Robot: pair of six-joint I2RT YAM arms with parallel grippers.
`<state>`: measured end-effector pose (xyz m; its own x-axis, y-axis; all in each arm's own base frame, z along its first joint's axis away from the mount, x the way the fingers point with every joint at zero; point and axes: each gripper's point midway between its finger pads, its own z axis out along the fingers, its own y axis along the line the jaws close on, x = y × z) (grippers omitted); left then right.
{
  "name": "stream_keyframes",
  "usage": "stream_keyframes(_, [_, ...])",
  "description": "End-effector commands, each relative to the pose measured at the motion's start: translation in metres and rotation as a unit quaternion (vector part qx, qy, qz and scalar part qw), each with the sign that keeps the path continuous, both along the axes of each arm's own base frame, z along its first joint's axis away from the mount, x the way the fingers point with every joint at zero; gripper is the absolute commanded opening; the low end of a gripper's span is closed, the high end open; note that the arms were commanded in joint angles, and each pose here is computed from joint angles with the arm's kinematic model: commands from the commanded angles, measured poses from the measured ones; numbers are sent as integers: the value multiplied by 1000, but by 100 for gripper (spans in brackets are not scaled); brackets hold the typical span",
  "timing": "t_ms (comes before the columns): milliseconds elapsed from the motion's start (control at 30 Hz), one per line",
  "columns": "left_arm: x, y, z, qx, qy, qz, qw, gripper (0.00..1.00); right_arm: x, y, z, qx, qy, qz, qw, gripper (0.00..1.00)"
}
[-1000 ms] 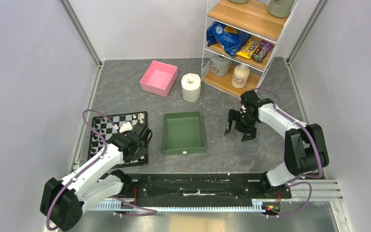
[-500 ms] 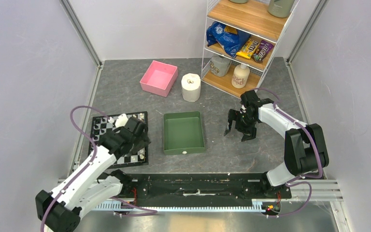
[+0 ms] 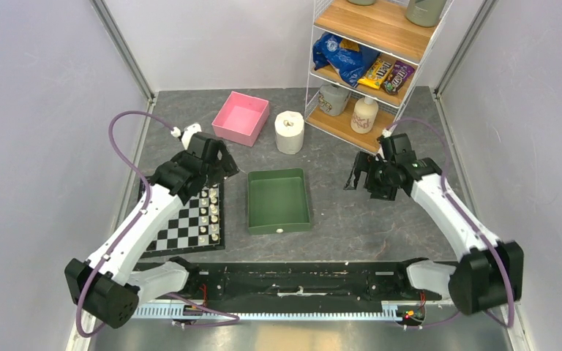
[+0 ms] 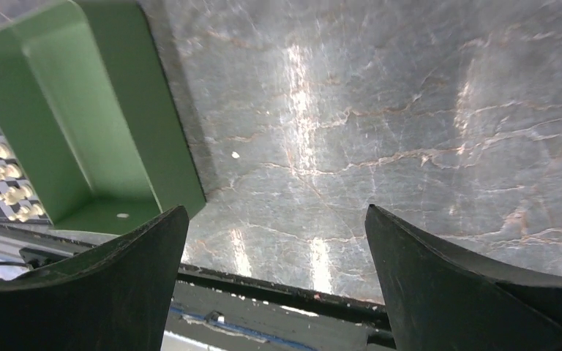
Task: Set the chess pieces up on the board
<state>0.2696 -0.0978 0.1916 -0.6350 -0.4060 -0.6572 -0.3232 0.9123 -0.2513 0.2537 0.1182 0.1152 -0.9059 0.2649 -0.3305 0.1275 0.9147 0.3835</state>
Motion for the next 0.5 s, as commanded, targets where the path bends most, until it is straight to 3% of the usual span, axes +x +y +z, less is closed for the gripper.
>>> stream_keyframes(0, [31,-1,19,-20,-36,-30,999,93,12,-9,39,1,-99,-30,995,99])
stream_keyframes(267, [22,10,20,-20,-37,2,999,94,21,-28,113,2,-263,-71,962,99])
stream_keyframes(467, [15,25,22,2,-54,17,998,94,33,-41,140,-17,-314,-103,944,99])
